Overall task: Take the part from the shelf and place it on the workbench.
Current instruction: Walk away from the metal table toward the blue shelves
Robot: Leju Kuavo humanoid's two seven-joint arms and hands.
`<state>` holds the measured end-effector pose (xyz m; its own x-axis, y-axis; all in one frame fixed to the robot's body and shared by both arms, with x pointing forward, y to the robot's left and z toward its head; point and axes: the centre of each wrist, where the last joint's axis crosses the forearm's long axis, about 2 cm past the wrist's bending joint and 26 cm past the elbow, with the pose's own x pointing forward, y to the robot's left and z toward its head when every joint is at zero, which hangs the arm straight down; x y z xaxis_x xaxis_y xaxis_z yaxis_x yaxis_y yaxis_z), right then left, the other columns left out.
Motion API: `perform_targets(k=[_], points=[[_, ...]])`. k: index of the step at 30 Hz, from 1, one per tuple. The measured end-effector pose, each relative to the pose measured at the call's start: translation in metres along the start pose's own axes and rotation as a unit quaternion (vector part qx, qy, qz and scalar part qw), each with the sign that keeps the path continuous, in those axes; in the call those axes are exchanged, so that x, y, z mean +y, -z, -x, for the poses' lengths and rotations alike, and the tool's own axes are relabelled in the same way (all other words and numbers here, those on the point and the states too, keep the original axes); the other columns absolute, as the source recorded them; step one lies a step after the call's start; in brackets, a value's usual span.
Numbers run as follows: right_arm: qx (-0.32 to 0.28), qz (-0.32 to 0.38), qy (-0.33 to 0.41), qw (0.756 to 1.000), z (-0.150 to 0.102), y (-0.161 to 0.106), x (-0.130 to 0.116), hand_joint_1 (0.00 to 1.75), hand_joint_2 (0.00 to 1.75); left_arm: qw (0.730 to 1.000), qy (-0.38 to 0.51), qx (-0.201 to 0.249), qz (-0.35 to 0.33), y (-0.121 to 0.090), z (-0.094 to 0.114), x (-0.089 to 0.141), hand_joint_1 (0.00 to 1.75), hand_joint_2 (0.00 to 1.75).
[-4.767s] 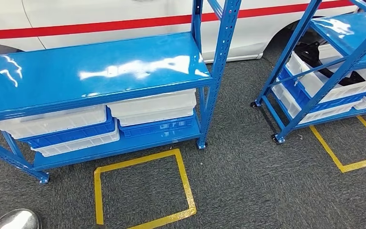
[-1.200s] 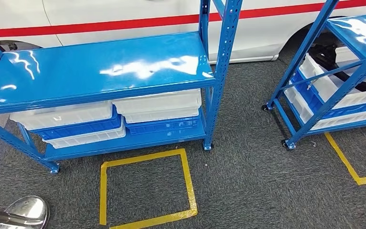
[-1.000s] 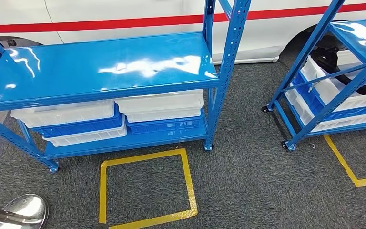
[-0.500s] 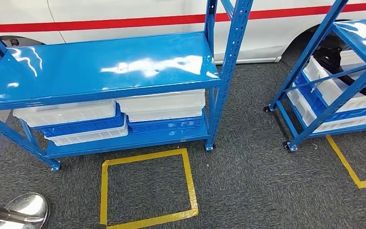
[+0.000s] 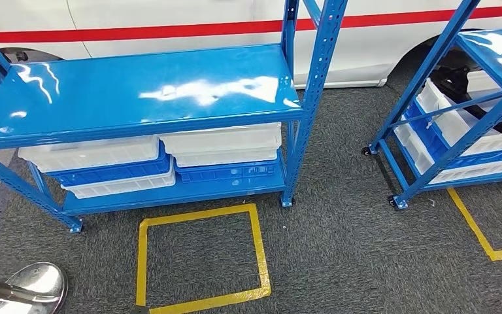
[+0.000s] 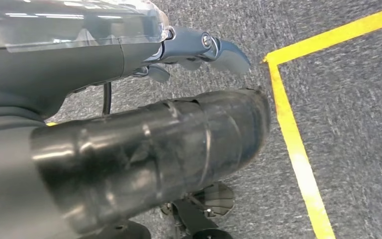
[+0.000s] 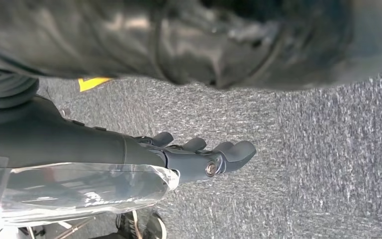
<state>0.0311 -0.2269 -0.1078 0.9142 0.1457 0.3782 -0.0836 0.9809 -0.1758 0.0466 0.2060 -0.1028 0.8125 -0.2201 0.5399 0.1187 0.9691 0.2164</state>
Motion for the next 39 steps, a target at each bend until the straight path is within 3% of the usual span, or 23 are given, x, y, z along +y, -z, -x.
perform_targets(k=[39], points=[[-0.002, -0.007, -0.002, 1.000, -0.0007, 0.0007, -0.0011, 0.00, 0.00, 1.000, -0.006, -0.001, -0.003, 0.0005, -0.0014, -0.0004, 0.00, 0.00]])
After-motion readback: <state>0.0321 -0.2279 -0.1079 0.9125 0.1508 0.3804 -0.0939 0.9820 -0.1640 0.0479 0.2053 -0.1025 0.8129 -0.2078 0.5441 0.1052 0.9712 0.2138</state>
